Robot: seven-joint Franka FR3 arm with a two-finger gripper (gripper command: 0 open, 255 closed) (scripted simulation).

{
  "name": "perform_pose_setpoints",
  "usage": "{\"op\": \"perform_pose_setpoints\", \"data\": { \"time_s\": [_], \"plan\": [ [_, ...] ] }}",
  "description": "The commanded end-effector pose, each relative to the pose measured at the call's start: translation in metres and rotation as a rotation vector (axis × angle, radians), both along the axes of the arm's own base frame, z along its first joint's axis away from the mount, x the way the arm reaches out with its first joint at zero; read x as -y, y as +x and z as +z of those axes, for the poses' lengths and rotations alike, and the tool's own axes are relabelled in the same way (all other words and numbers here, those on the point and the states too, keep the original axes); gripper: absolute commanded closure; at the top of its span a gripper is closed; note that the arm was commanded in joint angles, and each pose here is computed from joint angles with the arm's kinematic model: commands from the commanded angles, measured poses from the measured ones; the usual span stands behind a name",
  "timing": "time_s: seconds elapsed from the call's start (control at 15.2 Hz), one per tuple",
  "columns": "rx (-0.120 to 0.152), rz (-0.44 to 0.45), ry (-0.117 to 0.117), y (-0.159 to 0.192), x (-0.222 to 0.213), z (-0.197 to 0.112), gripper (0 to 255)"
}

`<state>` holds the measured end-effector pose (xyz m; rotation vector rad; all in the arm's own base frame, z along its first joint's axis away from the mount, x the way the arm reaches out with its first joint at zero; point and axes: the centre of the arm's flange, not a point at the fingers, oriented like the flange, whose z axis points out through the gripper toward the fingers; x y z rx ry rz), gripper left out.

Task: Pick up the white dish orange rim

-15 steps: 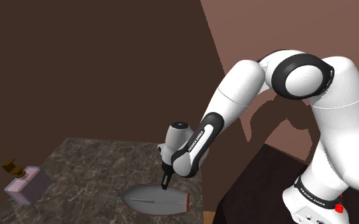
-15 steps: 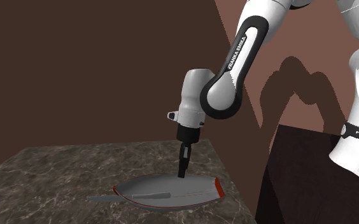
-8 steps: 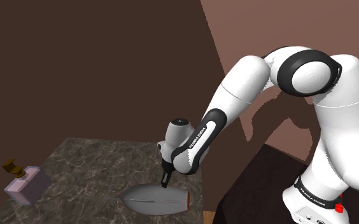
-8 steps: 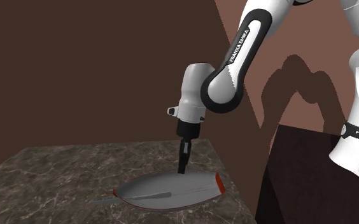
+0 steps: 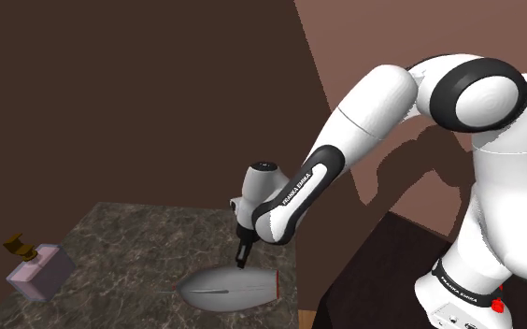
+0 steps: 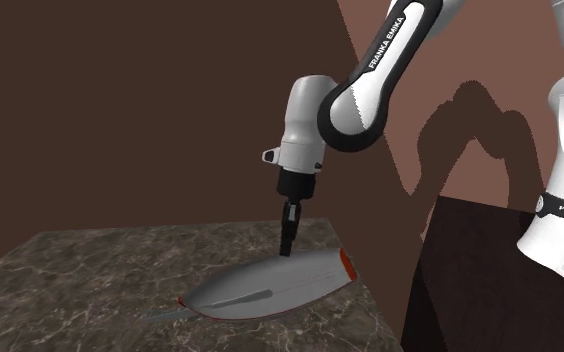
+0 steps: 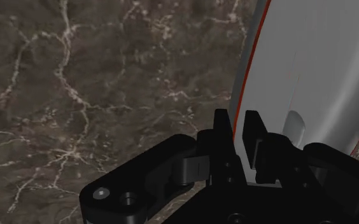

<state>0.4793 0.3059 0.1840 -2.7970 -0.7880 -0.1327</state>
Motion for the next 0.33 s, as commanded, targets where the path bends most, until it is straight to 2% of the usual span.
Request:
{"op": "perform_pose_setpoints", "data": {
  "time_s": [0.0, 0.26],
  "plan": [
    [0.0, 0.0, 0.0, 0.0, -0.001, 0.011, 255],
    [0.0, 0.0, 0.0, 0.0, -0.001, 0.023, 255]
  ]
}}
